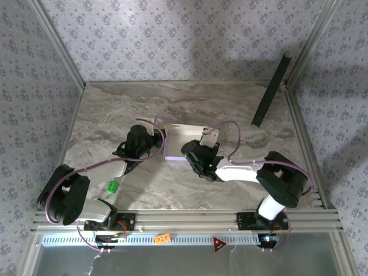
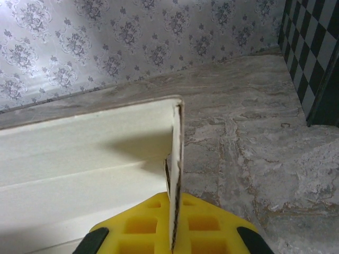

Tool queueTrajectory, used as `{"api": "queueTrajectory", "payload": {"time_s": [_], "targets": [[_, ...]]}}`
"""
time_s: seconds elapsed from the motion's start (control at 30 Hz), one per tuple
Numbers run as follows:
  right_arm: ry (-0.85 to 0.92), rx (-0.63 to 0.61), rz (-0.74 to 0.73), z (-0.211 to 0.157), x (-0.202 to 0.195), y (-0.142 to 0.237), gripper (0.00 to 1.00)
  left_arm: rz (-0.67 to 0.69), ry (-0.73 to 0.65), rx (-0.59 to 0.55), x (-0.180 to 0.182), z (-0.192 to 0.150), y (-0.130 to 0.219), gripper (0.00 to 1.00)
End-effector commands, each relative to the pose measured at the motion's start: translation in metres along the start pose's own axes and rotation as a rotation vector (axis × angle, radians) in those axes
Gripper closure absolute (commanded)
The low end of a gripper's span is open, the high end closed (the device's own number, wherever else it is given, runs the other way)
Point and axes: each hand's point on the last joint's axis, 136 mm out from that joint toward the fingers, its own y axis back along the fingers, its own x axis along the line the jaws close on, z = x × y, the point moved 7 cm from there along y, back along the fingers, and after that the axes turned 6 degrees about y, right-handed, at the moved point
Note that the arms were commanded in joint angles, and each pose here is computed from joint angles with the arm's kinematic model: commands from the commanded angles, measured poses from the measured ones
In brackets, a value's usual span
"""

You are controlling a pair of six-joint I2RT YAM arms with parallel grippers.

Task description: Fold the paper box

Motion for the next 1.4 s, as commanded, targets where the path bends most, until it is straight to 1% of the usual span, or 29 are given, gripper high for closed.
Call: {"api": "queueTrajectory", "payload": {"time_s": [0.0, 0.13, 0.3, 0.37, 0.47, 0.57, 0.73, 0.8, 0.9, 1.0, 1.03, 1.1, 1.17, 1.27, 1.37], "targets": [[0.079, 0.029, -0.058, -0.022, -0.020, 0.003, 1.00, 0.004, 0.069, 0.060, 0.004, -0.019, 0.004, 0.97], [0.078, 0.041, -0.075, -0.033, -0.027, 0.006, 1.00, 0.007, 0.073, 0.070, 0.001, -0.030, 0.006, 0.97], [0.087, 0.050, -0.077, -0.043, -0.031, 0.009, 1.00, 0.043, 0.075, 0.089, 0.008, -0.042, 0.011, 0.94], [0.087, 0.054, -0.075, -0.046, -0.031, 0.010, 1.00, 0.057, 0.067, 0.093, 0.009, -0.042, 0.016, 0.87], [0.097, 0.060, -0.074, -0.050, -0.032, 0.010, 1.00, 0.070, 0.043, 0.093, 0.008, -0.038, 0.026, 0.74], [0.102, 0.062, -0.075, -0.052, -0.032, 0.010, 1.00, 0.093, 0.019, 0.096, 0.007, -0.033, 0.040, 0.62], [0.107, 0.067, -0.074, -0.053, -0.031, 0.009, 1.00, 0.122, -0.023, 0.087, 0.006, -0.024, 0.068, 0.53], [0.112, 0.067, -0.073, -0.053, -0.031, 0.009, 1.00, 0.133, -0.041, 0.067, 0.004, -0.016, 0.079, 0.51], [0.121, 0.071, -0.067, -0.053, -0.029, 0.010, 1.00, 0.135, -0.075, 0.020, -0.004, 0.004, 0.093, 0.51], [0.140, 0.078, -0.053, -0.054, -0.024, 0.009, 1.00, 0.107, -0.116, 0.024, -0.019, 0.027, 0.096, 0.52], [0.147, 0.081, -0.049, -0.054, -0.023, 0.008, 1.00, 0.092, -0.132, 0.044, -0.024, 0.032, 0.093, 0.52], [0.151, 0.088, -0.045, -0.055, -0.022, 0.008, 0.97, 0.050, -0.160, 0.079, -0.039, 0.046, 0.086, 0.53], [0.151, 0.091, -0.039, -0.054, -0.021, 0.009, 0.91, -0.009, -0.173, 0.139, -0.053, 0.058, 0.075, 0.53], [0.154, 0.097, -0.038, -0.052, -0.023, 0.010, 0.83, -0.101, -0.144, 0.235, -0.071, 0.073, 0.056, 0.55], [0.153, 0.103, -0.036, -0.049, -0.025, 0.012, 0.77, -0.168, -0.127, 0.344, -0.081, 0.072, 0.032, 0.58]]}}
